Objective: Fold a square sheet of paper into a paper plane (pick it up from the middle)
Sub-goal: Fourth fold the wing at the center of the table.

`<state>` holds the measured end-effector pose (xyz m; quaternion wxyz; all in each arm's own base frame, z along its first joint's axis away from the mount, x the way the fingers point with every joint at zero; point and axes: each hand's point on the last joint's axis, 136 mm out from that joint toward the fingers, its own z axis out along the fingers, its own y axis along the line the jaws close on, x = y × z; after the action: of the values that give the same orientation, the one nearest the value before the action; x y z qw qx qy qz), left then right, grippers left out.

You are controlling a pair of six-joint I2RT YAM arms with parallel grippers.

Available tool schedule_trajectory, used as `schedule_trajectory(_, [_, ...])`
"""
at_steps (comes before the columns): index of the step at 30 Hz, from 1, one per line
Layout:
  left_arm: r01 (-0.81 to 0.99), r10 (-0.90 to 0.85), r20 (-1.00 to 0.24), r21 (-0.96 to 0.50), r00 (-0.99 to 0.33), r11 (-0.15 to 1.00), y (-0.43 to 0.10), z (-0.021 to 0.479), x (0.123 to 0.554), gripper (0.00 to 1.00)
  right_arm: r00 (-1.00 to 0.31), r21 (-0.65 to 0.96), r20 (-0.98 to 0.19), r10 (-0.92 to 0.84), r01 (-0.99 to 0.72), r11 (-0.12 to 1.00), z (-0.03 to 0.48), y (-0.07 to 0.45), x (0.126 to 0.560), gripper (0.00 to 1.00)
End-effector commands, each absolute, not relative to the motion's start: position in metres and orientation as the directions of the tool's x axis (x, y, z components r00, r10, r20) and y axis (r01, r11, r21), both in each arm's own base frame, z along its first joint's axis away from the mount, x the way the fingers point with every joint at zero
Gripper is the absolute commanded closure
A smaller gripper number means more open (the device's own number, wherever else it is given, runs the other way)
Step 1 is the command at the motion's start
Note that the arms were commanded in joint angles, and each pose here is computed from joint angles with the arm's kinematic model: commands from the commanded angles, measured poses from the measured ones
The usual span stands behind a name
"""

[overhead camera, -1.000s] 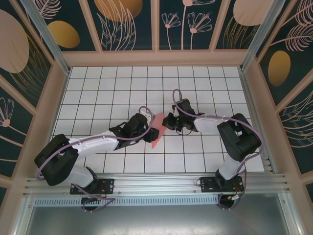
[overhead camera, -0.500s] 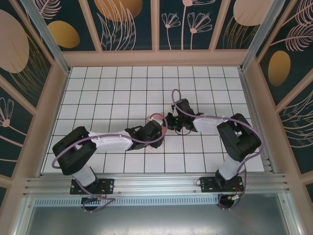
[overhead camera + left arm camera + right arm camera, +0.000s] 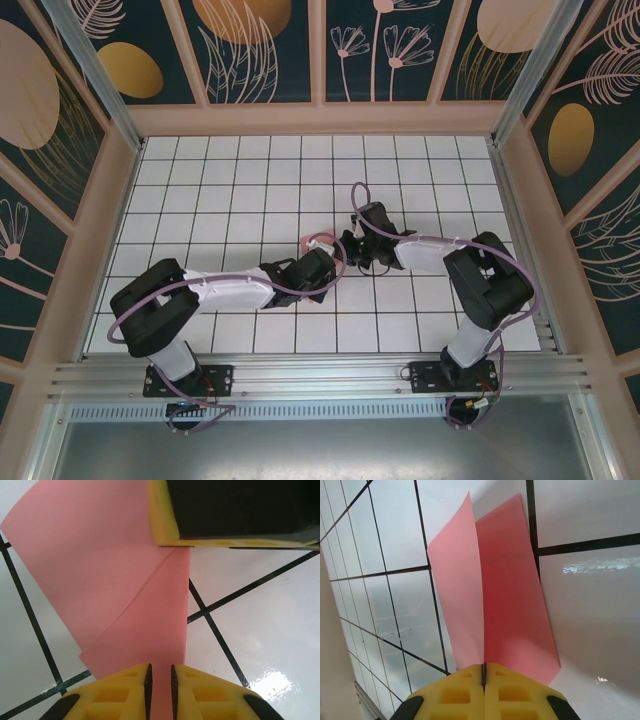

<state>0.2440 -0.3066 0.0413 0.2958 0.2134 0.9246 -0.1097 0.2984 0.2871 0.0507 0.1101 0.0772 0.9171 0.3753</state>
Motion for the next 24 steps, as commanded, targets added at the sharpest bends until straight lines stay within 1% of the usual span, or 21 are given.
schedule_trajectory(1, [0.449,0.334,-0.593,-0.051,-0.732,0.892,-0.303,0.04,0.245,0.81,-0.963,0.697,-0.138,0.23,0.07,0.713,0.053,0.291,0.301,0.97])
schedule_trajectory(4, [0.445,0.332,-0.593,-0.051,-0.733,0.894,-0.301,0.039,0.245,0.86,-0.964,0.697,-0.138,0.228,0.069,0.713,0.053,0.291,0.301,0.97])
schedule_trajectory(5, [0.446,0.333,-0.593,-0.05,-0.733,0.894,-0.302,0.039,0.244,0.83,-0.964,0.7,-0.138,0.228,0.068,0.711,0.053,0.291,0.301,0.97])
schedule_trajectory(7, [0.455,0.331,-0.593,-0.067,-0.734,0.888,-0.305,0.039,0.243,0.67,-0.964,0.706,-0.136,0.228,0.066,0.705,0.055,0.293,0.301,0.97])
schedule_trajectory(9, [0.475,0.331,-0.599,-0.095,-0.73,0.875,-0.311,0.042,0.24,0.64,-0.964,0.709,-0.137,0.227,0.064,0.702,0.056,0.294,0.301,0.97])
schedule_trajectory(10, [0.476,0.327,-0.601,-0.102,-0.729,0.873,-0.312,0.043,0.24,0.61,-0.964,0.712,-0.137,0.229,0.065,0.699,0.057,0.294,0.302,0.97])
schedule_trajectory(13, [0.474,0.328,-0.602,-0.095,-0.728,0.876,-0.312,0.042,0.241,0.56,-0.963,0.717,-0.142,0.229,0.059,0.695,0.06,0.295,0.303,0.97])
schedule_trajectory(15, [0.471,0.337,-0.596,-0.078,-0.729,0.879,-0.311,0.037,0.242,0.57,-0.963,0.718,-0.141,0.23,0.061,0.694,0.061,0.295,0.303,0.97])
schedule_trajectory(19, [0.446,0.346,-0.589,-0.028,-0.731,0.894,-0.303,0.031,0.246,0.61,-0.962,0.718,-0.142,0.232,0.061,0.694,0.061,0.296,0.303,0.97])
schedule_trajectory(21, [0.439,0.345,-0.59,-0.019,-0.73,0.898,-0.301,0.03,0.247,0.66,-0.963,0.718,-0.141,0.231,0.061,0.694,0.061,0.296,0.303,0.97])
schedule_trajectory(24, [0.439,0.346,-0.593,-0.013,-0.727,0.898,-0.3,0.03,0.247,0.7,-0.963,0.716,-0.14,0.23,0.062,0.696,0.06,0.295,0.303,0.97])
